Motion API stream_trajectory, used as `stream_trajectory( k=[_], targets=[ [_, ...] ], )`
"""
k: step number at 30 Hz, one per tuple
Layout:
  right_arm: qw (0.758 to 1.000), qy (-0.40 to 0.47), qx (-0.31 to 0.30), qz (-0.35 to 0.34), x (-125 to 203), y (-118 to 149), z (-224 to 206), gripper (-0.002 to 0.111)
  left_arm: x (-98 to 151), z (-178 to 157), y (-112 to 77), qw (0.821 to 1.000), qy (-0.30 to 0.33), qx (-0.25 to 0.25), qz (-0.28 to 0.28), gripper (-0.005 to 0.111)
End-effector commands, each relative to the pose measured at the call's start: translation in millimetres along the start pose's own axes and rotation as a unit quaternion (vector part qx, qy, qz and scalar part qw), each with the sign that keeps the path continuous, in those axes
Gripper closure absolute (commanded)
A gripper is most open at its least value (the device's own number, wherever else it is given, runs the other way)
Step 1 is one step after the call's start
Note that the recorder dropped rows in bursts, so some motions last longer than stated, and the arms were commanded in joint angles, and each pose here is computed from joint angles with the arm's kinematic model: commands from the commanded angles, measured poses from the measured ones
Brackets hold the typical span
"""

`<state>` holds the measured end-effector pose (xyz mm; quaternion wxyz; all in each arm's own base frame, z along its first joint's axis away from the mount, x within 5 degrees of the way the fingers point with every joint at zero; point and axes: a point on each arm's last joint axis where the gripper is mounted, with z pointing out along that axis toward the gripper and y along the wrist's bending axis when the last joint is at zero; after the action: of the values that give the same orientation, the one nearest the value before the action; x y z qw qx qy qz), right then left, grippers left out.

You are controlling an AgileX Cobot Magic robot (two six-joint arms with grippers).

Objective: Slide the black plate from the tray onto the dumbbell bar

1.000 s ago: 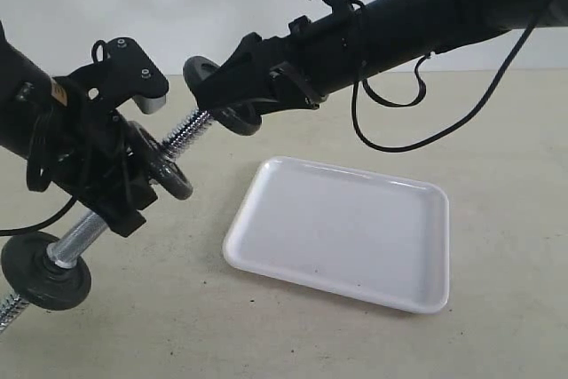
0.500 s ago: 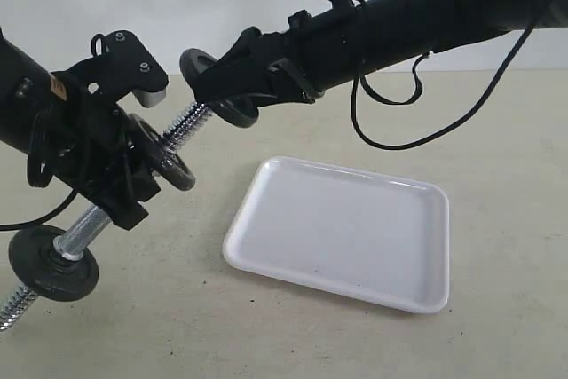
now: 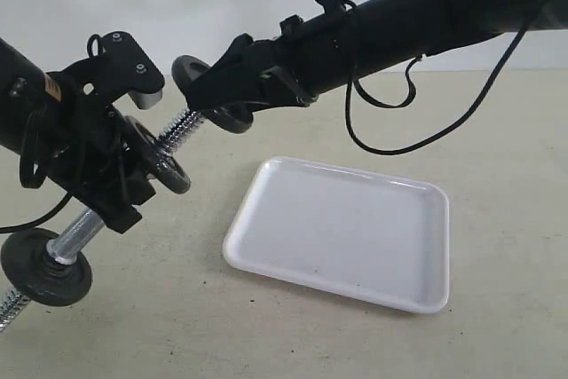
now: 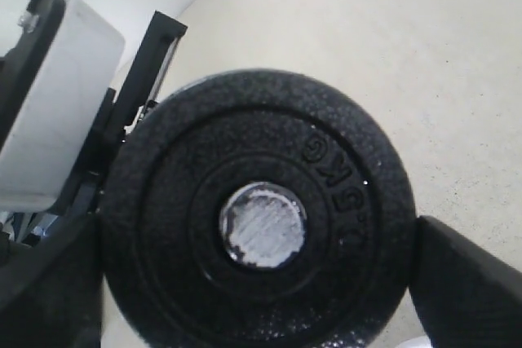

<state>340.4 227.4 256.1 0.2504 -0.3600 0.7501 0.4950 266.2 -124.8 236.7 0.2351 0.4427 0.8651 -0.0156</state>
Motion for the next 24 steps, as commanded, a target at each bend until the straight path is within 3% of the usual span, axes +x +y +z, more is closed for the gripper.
stream_trajectory(
  k=[1,11,15,24],
  targets=[
    [0.996,0.004,-0.09,-0.02,-3.7,32.5,5.4,0.108,-44.9,-34.6,28.0,0.961,-0.234,-0.143,-0.024,0.102],
    [0.997,-0.001,-0.074,-0.015,-4.8,29.8,5.9,0.108,-46.9,-36.1,29.3,0.955,-0.254,-0.138,-0.071,0.102],
    [0.997,-0.004,-0.08,-0.012,-5.3,30.7,5.7,0.108,-48.8,-37.9,31.0,0.952,-0.258,-0.162,-0.017,0.102],
    [0.995,-0.021,-0.102,0.002,-8.6,34.7,4.9,0.108,-49.5,-38.4,31.4,0.951,-0.262,-0.167,-0.011,0.102]
  ],
)
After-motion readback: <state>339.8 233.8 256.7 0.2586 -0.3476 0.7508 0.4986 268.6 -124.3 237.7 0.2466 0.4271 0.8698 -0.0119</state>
